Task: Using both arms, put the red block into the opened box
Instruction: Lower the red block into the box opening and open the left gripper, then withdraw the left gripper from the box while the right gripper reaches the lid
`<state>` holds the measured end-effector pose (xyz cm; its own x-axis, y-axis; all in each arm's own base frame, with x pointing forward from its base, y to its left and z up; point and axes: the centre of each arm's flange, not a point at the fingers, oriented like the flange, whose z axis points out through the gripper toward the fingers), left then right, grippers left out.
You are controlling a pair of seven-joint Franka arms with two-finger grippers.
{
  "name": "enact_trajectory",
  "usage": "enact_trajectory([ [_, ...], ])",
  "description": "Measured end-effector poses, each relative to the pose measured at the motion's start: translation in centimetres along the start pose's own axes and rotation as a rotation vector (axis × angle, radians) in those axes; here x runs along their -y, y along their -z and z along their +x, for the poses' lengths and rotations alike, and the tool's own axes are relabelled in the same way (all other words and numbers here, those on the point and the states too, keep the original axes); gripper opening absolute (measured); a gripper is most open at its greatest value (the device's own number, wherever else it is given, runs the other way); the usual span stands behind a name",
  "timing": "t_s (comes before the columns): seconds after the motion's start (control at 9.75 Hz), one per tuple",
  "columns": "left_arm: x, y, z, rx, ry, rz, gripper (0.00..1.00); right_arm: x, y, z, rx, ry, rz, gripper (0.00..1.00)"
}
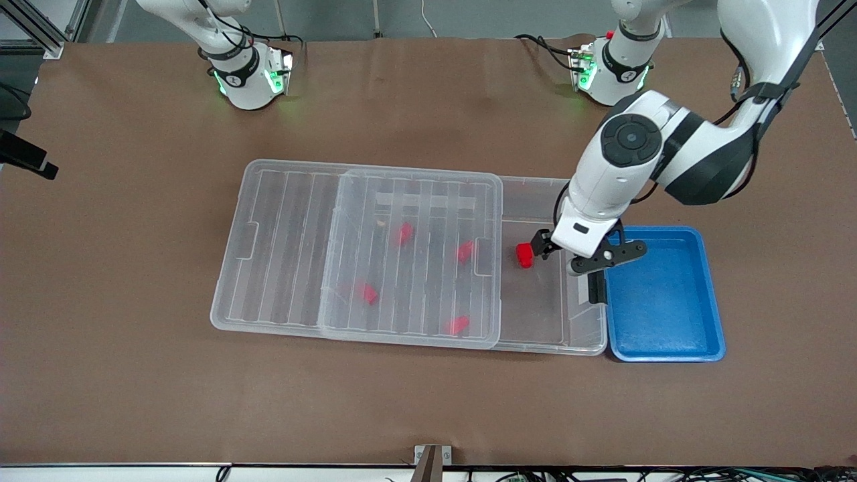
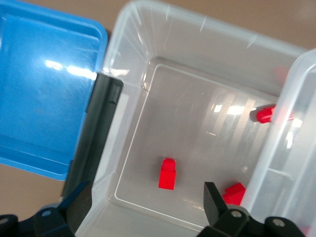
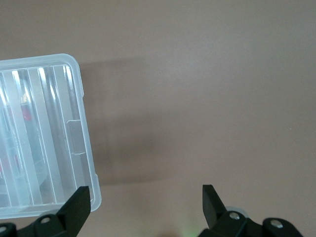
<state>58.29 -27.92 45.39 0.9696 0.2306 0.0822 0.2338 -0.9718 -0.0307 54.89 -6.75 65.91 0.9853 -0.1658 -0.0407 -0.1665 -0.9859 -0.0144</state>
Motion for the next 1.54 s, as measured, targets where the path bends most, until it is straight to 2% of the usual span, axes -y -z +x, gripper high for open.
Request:
enact_trajectory([
  [0.21,2.1,4.9,2.6,-0.007,-0.065,0.021,1.0,0.0,0.0,0.0,0.0,0.0,0.0,1.0],
  [0.51,8.9,10.9,7.4,-0.022,-0.198,0.03,1.0,0.0,0.0,0.0,0.0,0.0,0.0,1.0],
  [0.72,11.4,13.7,8.2,-0.068,-0.285,0.043,1.0,-0.1,-0.1,0.0,0.004,0.021,0.0,0.99],
  [0.92,13.0,16.4,7.8,-0.104,-0.335,0.066,1.0,-0.2,-2.3,0.7,0.022,0.198,0.006,0.67],
  [1.13,14.5,18.1,7.3,-0.095,-0.327,0.072,1.0,1.6,-9.9,4.1,0.048,0.275,0.026,0.35],
  [1.33,18.0,21.4,6.2,-0.078,-0.29,0.013,1.0,5.3,-18.8,7.2,0.099,0.311,0.076,0.06],
  [1.44,20.7,23.0,5.0,-0.056,-0.278,-0.004,1.0,6.9,-22.2,7.8,0.111,0.329,0.079,0.01],
  [1.54,23.2,24.0,3.7,-0.031,-0.267,-0.023,1.0,8.1,-25.0,7.7,0.104,0.342,0.076,0.01],
])
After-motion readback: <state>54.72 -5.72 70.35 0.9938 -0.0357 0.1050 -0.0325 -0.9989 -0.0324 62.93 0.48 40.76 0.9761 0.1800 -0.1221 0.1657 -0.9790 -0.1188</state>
